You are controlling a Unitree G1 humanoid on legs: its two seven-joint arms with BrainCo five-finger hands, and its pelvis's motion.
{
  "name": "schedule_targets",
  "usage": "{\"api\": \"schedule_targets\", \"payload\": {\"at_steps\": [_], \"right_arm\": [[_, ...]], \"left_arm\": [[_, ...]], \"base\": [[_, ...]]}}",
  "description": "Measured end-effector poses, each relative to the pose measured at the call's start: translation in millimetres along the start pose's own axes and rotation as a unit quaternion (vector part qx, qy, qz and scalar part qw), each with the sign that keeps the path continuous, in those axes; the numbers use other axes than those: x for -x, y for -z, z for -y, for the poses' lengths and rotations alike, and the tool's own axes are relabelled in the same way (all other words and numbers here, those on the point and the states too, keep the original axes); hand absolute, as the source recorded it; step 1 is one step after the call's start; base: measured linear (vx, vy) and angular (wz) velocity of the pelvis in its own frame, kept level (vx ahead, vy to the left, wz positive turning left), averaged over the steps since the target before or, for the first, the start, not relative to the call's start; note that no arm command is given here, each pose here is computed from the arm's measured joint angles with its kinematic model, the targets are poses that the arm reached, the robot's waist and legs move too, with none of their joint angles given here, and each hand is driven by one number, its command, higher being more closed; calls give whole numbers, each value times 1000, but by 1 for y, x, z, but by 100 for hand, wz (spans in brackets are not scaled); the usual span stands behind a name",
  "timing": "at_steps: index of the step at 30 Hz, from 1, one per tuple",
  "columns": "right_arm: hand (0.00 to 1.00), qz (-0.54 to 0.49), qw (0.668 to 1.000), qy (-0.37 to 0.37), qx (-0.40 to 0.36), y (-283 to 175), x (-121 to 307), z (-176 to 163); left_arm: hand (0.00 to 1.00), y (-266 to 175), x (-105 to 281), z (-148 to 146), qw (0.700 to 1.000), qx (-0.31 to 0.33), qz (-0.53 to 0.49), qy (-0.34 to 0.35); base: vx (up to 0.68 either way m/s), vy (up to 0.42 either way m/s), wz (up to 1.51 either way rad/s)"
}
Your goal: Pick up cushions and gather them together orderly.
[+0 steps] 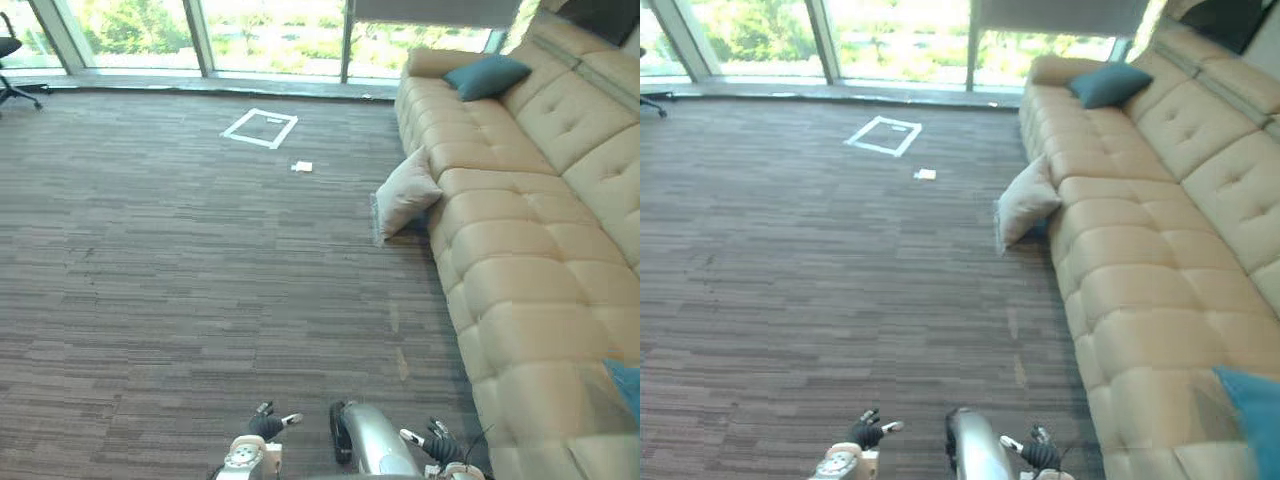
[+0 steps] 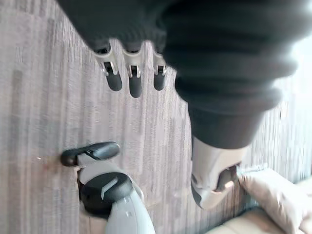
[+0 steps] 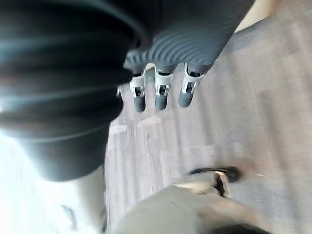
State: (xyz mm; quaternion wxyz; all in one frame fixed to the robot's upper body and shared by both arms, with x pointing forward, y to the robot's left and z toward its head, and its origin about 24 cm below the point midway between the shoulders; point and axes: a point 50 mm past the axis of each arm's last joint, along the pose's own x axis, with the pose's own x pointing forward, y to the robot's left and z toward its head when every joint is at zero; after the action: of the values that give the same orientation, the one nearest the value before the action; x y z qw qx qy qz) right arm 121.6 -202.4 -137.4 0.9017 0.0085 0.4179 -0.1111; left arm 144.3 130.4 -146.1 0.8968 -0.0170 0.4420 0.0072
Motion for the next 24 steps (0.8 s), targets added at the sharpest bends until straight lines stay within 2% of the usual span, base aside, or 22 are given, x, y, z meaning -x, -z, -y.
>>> {"api": "schedule_targets", "payload": {"at_steps": [4,7,10,17,20,24], "right_arm": [[0,-2,1000,-4,-3,1,1,-3],[0,-1,1000,-13,1,3,4,-9],[0,2,1000,-15,-1,2,4,-10],[0,-16,1000,-14,-4,14,9,-11],[0,-24,999,-29,-14,21,13,-25],[0,3,999,-54,7,5,7,-37]], "left_arm": [[0,0,1,-11,999,24,4,-21],[0,2,6,-23,998,43,16,-46],[0,-5,6,-22,997,48,34,-47],[0,-7,9,-22,997,42,50,-46],[0,-5,9,-28,997,33,47,-50],[0,3,7,-22,999,-3,19,-34]], "base": [[499,-266,27],[399,-126,-51],[329,3,-55],[608,252,-80],[721,329,-42],[548,223,-21]]}}
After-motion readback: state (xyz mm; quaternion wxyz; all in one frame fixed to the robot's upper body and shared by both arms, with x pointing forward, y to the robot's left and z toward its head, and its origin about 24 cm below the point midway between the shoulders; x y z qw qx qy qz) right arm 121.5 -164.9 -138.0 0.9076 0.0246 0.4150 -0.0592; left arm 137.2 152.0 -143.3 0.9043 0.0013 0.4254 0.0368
